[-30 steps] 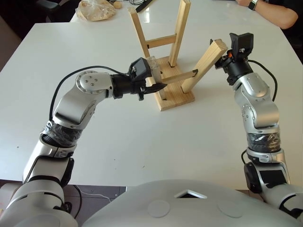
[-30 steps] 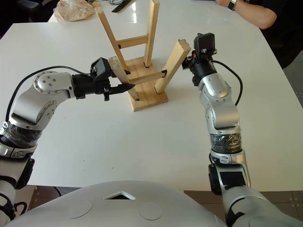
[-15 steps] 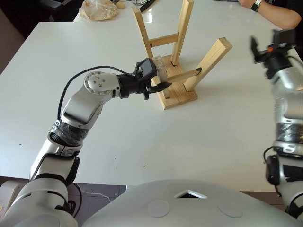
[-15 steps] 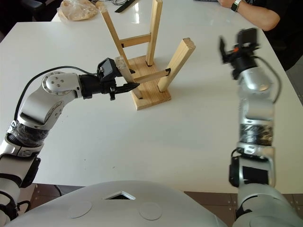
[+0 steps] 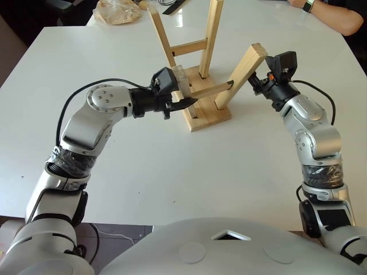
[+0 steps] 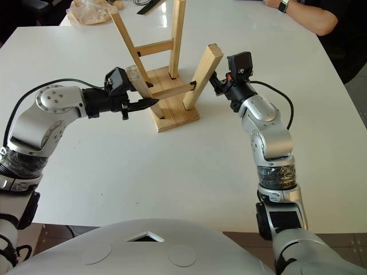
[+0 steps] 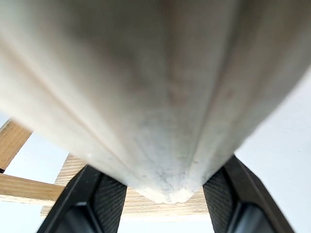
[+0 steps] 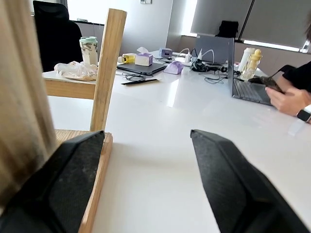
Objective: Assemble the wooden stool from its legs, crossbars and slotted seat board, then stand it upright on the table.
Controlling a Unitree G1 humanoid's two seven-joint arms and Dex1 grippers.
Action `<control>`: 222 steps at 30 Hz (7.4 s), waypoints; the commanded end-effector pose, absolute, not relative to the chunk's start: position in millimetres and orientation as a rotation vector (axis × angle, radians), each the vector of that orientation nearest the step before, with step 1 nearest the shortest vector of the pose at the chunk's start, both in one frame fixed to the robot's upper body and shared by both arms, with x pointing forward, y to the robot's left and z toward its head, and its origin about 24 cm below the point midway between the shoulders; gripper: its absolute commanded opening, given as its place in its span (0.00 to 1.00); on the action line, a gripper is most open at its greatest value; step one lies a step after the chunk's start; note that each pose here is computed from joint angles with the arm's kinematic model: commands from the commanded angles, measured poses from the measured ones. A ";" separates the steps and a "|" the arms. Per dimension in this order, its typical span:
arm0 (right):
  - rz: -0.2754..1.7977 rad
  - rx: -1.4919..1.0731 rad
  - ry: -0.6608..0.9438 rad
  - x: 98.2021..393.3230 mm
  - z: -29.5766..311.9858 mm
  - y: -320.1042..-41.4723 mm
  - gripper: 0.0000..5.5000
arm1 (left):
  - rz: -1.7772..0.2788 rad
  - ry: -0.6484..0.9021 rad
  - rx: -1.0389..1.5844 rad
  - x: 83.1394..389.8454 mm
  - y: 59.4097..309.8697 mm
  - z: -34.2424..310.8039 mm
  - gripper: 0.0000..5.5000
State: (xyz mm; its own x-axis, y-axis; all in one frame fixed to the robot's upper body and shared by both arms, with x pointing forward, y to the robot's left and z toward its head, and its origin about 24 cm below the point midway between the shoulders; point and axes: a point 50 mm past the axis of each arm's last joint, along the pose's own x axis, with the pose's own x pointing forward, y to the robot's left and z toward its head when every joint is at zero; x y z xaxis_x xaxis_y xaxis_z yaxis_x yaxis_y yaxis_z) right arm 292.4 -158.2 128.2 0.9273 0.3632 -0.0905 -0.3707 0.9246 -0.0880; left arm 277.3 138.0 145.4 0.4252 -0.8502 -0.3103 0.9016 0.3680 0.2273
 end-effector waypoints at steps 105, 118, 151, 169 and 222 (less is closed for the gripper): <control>0.768 -0.566 0.358 253.0 86.6 -251.6 0.60 | -0.588 0.398 0.392 239.6 268.3 73.8 0.78; 0.827 -0.001 -0.320 271.9 225.2 -168.4 0.60 | -0.618 0.373 0.431 262.0 247.4 66.0 0.78; 0.697 -0.247 -0.061 336.3 72.5 -64.4 0.60 | -0.261 0.217 0.407 331.7 229.6 45.3 0.78; 0.777 -0.352 -0.045 318.6 74.5 -103.1 0.60 | -0.222 0.248 0.356 307.6 231.0 28.4 0.78; 1.299 -0.146 0.277 284.2 96.3 -180.5 0.60 | -0.182 0.251 0.357 298.9 256.5 48.6 0.78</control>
State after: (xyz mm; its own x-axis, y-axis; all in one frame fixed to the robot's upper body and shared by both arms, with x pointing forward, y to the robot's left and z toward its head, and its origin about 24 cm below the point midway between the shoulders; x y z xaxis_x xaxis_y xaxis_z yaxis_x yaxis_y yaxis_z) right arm 289.0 -137.7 96.2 0.1603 0.9666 -0.2000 -0.9839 0.1727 0.0456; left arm 301.6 246.0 46.4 0.9512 -0.1548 -0.2669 0.2400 0.9149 0.3246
